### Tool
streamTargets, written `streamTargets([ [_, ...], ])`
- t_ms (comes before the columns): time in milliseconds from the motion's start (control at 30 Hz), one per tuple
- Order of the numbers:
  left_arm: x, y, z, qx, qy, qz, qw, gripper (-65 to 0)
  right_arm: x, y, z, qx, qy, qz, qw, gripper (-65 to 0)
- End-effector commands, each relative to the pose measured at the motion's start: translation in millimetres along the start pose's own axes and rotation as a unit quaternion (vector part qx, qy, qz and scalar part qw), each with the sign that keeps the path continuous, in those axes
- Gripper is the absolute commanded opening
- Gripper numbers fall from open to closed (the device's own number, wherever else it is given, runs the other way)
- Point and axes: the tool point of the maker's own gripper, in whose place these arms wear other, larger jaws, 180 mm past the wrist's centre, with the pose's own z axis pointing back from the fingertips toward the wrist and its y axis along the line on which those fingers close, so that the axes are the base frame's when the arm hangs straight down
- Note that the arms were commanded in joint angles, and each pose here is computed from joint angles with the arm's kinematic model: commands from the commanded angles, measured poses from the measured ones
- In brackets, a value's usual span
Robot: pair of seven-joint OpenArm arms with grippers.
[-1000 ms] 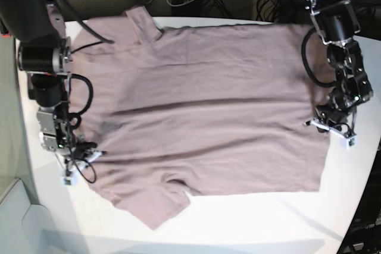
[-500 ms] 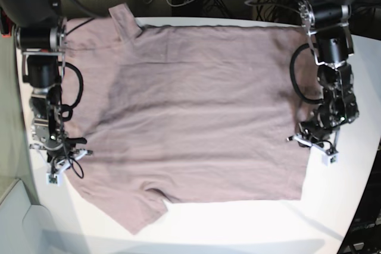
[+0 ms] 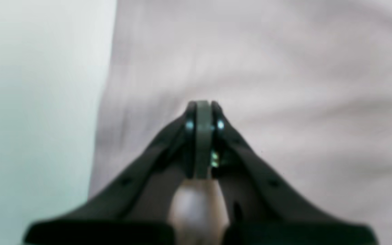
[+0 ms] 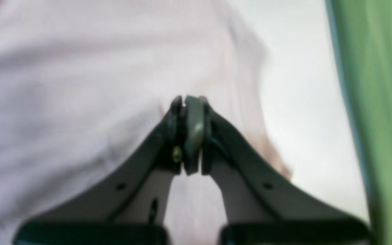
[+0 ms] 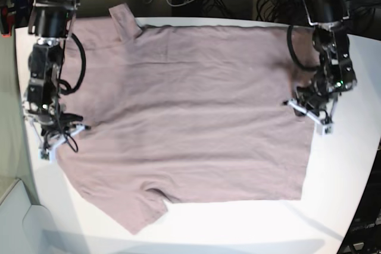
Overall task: Layout the t-shirt on the table in an organized manner, then fold the t-shirt properly
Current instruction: 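Move both grippers to the shirt's shoulder edges and pinch them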
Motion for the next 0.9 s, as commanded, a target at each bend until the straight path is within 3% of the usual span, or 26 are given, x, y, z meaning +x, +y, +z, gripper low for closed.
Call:
streamTargets([
  [0, 13.8, 2.4, 0.3, 0.000, -0.020, -0.002, 1.000, -64.9, 25.4, 0.4, 7.7, 0.001, -0.039, -0.002, 0.9992, -65.0],
  [167, -14.1, 20.2, -14.2, 0.015, -0.006, 0.020, 1.000, -64.9, 0.5, 1.4, 21.4, 0.002, -0.023, 0.011, 0.9997, -65.0],
  [533, 7.3, 77.1, -26.9, 0.061, -0.026, 0.040, 0.997, -64.9, -19.8, 3.1, 46.0, 0.003, -0.007, 0.029, 0.9995, -65.0],
  [867, 38.2, 91.5, -18.5, 0.072, -0.055, 0.028, 0.995, -64.8, -41.6, 11.5, 61.0, 0.011, 0.004, 0.033, 0.9994, -65.0],
])
